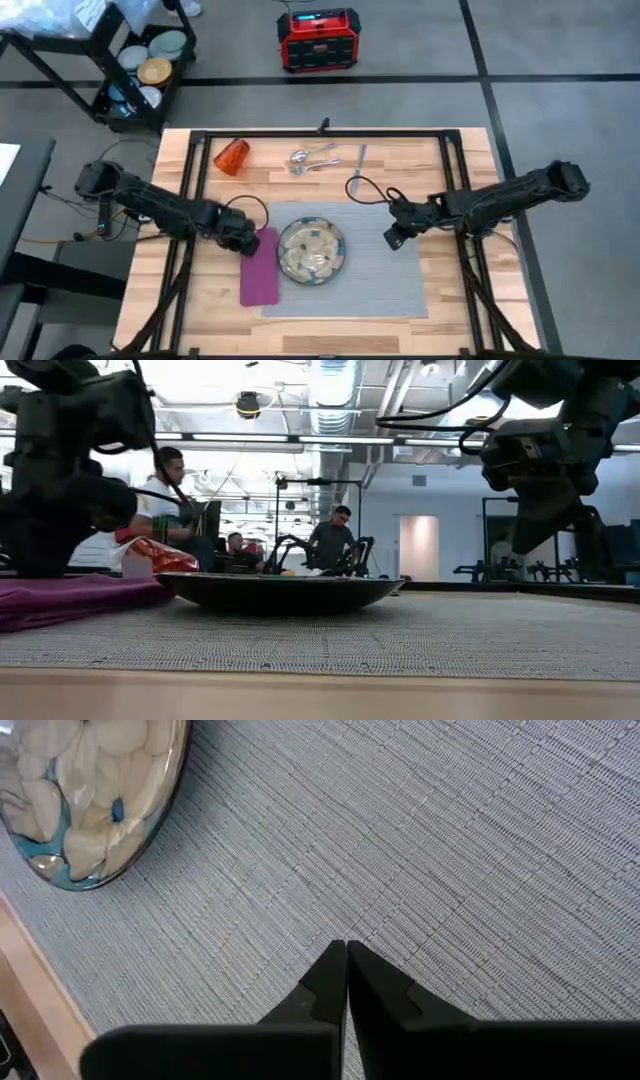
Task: Set table place
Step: Adjust the pink table napkin beside the gray table mat
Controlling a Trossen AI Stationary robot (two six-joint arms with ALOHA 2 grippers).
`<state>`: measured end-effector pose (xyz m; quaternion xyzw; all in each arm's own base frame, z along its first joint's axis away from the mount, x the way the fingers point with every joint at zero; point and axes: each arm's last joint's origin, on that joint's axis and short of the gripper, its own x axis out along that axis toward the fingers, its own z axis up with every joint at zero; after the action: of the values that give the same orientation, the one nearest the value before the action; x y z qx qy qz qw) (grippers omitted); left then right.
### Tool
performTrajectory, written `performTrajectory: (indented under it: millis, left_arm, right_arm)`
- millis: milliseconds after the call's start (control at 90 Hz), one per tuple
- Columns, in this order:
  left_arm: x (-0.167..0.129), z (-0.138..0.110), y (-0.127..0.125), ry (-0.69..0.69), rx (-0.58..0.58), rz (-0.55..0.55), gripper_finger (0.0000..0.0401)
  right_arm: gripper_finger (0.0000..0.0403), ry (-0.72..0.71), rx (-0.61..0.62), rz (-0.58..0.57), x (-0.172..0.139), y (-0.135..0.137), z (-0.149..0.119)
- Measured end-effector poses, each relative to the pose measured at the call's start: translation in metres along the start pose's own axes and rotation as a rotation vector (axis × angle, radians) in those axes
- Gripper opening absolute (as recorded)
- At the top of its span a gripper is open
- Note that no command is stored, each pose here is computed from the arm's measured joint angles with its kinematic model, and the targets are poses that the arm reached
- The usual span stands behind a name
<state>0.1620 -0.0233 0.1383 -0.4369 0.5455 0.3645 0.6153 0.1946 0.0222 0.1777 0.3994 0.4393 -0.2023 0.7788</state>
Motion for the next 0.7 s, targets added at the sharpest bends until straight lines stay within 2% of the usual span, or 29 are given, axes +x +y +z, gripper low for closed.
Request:
performTrajectory:
  millis: [122,311,411,500,567,700]
  left_arm:
    - [-0.011,0.002,0.0,-0.088,-0.015,0.008,0.0]
    - [-0.042,-0.005,-0.017,-0.164,-0.059,-0.084,0.0]
    - [-0.053,-0.02,-0.035,-0.156,-0.045,-0.201,0.0]
    - [-0.054,-0.038,-0.048,-0.133,-0.014,-0.242,0.0]
    - [-0.055,-0.052,-0.056,-0.12,0.013,-0.232,0.0]
    - [-0.048,-0.078,-0.061,-0.097,0.045,-0.12,0.0]
  right_arm:
    - [0.0,0.004,-0.005,0.007,0.0,0.001,-0.002]
    - [0.0,0.011,-0.004,0.012,0.0,0.003,-0.005]
    - [0.0,0.017,-0.011,0.016,0.0,0.004,-0.007]
    - [0.0,0.018,-0.012,0.016,0.0,0.004,-0.007]
    - [0.0,0.018,-0.012,0.016,0.0,0.004,-0.007]
    - [0.0,0.017,-0.022,0.015,0.0,0.004,-0.006]
